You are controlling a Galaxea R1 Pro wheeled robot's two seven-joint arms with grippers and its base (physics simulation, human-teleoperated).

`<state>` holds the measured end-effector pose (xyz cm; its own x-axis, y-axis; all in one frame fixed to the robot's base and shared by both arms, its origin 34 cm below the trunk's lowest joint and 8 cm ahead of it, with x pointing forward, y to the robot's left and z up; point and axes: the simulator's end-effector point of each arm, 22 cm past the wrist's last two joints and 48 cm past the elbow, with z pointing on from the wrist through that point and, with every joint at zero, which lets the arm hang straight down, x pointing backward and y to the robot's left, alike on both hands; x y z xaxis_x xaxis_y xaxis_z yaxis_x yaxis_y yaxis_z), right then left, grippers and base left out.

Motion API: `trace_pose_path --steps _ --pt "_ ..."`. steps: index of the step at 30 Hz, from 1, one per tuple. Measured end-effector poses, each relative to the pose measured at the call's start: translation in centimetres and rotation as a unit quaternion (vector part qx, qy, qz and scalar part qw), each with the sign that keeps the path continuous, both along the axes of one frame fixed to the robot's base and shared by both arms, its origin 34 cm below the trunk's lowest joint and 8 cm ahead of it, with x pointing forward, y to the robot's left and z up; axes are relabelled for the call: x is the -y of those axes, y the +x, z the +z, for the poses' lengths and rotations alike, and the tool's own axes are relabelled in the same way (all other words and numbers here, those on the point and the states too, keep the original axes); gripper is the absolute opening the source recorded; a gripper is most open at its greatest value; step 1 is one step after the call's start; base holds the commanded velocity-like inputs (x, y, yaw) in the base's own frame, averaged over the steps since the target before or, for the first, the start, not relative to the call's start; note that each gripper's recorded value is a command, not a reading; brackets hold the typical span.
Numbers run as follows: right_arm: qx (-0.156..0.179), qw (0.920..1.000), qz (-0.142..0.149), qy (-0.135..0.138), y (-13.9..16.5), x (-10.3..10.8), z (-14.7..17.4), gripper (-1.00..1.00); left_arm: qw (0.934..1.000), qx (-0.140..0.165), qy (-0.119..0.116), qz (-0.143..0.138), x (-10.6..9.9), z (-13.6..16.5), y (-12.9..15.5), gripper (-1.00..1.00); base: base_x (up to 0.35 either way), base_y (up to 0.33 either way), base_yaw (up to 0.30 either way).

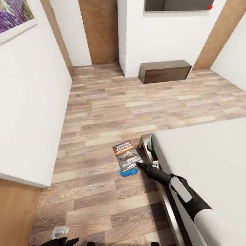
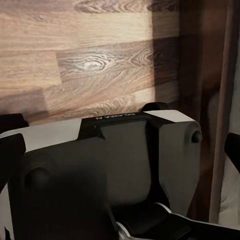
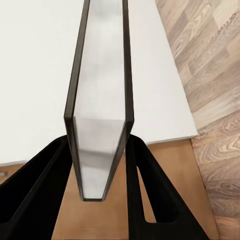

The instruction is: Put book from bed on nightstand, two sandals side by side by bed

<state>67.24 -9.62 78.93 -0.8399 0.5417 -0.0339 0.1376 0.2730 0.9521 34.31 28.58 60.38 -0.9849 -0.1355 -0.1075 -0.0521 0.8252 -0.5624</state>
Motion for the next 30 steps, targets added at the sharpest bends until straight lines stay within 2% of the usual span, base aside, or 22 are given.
trace_pose_path --steps 7,25,26,27,28,30 --pt "0.000 1.0000 0.001 0.003 0.0 -0.4 0.1 -1.00 1.0000 0.000 -0.005 0.001 0.8 0.0 0.0 1.00 0.000 0.000 0.296" --pt "-0.001 1.0000 0.000 0.003 -0.1 -0.5 0.0 -1.00 1.0000 -0.001 -0.005 0.000 1.0 -0.1 -0.1 1.00 0.000 0.000 0.296" --pt "-0.001 1.0000 0.000 0.003 -0.1 -0.5 0.0 -1.00 1.0000 -0.002 -0.001 0.001 1.0 -0.3 -0.1 1.00 0.000 0.000 0.296" --pt "-0.001 1.0000 0.000 0.003 -0.1 -0.5 0.0 -1.00 0.9999 -0.005 0.015 0.003 1.3 -0.9 -0.2 1.00 0.000 0.000 0.296" --pt "-0.001 1.0000 0.000 0.003 -0.1 -0.5 0.0 -1.00 0.9973 -0.014 0.071 0.009 1.5 -2.6 -0.5 1.00 0.000 0.000 0.296" --pt "-0.002 1.0000 0.000 0.003 -0.1 -0.5 0.0 -1.00 0.9926 -0.022 0.118 0.016 2.3 -4.0 -0.8 1.00 0.000 0.000 0.296"
